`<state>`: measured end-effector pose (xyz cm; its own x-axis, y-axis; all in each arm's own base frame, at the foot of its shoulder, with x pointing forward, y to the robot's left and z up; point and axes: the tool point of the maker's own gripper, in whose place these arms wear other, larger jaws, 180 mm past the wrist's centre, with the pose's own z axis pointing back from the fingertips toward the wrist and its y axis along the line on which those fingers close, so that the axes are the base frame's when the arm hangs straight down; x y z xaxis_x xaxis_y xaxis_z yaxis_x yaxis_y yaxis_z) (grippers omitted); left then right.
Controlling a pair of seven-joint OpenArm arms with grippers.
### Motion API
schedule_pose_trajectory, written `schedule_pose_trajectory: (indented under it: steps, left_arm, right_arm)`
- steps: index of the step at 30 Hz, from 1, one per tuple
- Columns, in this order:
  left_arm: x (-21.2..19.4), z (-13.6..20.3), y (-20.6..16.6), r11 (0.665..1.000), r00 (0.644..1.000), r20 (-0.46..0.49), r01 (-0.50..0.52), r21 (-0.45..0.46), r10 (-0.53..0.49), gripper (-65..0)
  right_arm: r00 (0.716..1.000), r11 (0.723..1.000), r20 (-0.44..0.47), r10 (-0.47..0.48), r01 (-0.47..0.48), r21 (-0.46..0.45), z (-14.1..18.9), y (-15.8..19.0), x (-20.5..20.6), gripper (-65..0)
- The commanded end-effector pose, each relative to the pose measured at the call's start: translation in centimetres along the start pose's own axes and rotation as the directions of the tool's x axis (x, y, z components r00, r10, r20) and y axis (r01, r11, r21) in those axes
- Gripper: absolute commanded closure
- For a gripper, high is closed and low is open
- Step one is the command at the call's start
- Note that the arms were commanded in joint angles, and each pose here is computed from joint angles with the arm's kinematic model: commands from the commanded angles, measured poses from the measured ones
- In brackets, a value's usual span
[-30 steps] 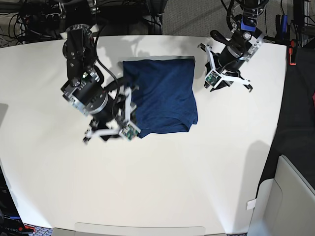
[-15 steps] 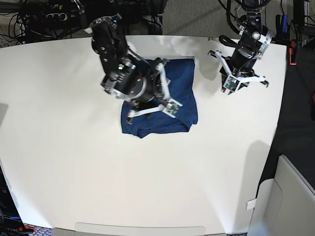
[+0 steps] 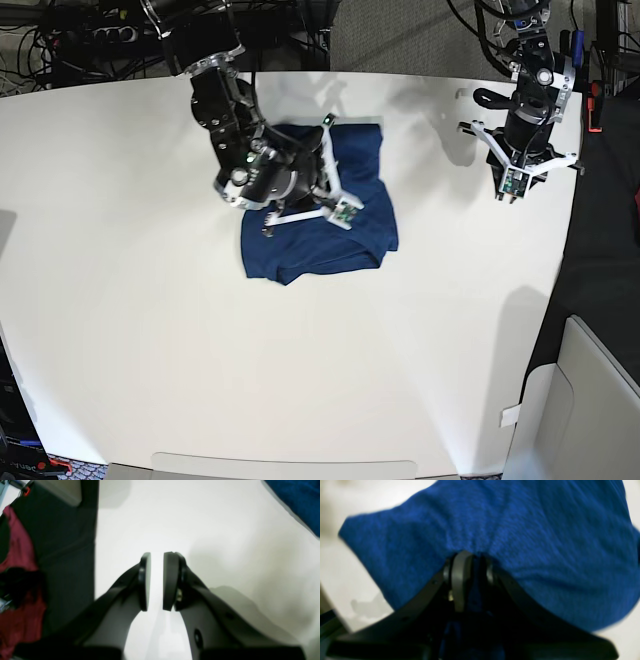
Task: Fold the T-shirt properly
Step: 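Press and smooth the folded shirt flat with the right gripper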
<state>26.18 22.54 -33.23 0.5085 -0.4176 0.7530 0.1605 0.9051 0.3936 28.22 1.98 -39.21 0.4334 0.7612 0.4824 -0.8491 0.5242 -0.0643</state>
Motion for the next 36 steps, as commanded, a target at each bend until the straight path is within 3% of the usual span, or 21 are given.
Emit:
schedule_pose_trajectory:
  steps: [1, 6, 10, 18, 26, 31, 36]
  left_arm:
    - [1.1, 0.2, 0.8, 1.000, 0.999, 0.039, 0.005, 0.024, -0.005, -7.2]
    - [0.8, 0.4, 1.5, 0.999, 1.000, 0.031, -0.001, 0.044, 0.000, -7.2]
    - [1.0, 0.5, 1.6, 0.999, 0.999, 0.038, 0.002, 0.048, -0.004, -7.2]
    - [0.7, 0.8, 2.4, 0.998, 1.000, 0.031, 0.000, 0.069, -0.002, -7.2]
    - [0.5, 0.9, 2.8, 0.997, 1.000, 0.026, -0.002, 0.080, 0.000, -7.2]
    - [0.5, 0.9, 2.8, 0.997, 1.000, 0.026, -0.002, 0.080, 0.000, -7.2]
    - [0.4, 1.0, 2.8, 0.997, 1.000, 0.023, -0.002, 0.080, 0.000, -7.2]
  right_arm:
    - [0.995, 0.997, -0.096, -0.002, -0.006, -0.077, 0.6, -2.3, -2.2, -8.3]
    - [0.988, 0.986, -0.147, -0.046, 0.021, -0.165, 1.8, -5.7, -4.8, -8.3]
    - [0.991, 0.974, -0.128, -0.034, 0.004, -0.226, 2.7, -8.2, -4.9, -8.3]
    - [0.980, 0.958, -0.189, -0.060, 0.003, -0.286, 3.5, -12.4, -7.1, -8.3]
    - [0.986, 0.948, -0.138, -0.089, 0.041, -0.315, 3.7, -15.5, -6.9, -8.3]
    - [0.989, 0.949, -0.122, -0.088, 0.046, -0.311, 3.5, -15.7, -6.2, -8.3]
    - [0.998, 0.939, -0.043, -0.038, 0.021, -0.343, 5.4, -15.1, -4.1, -8.3]
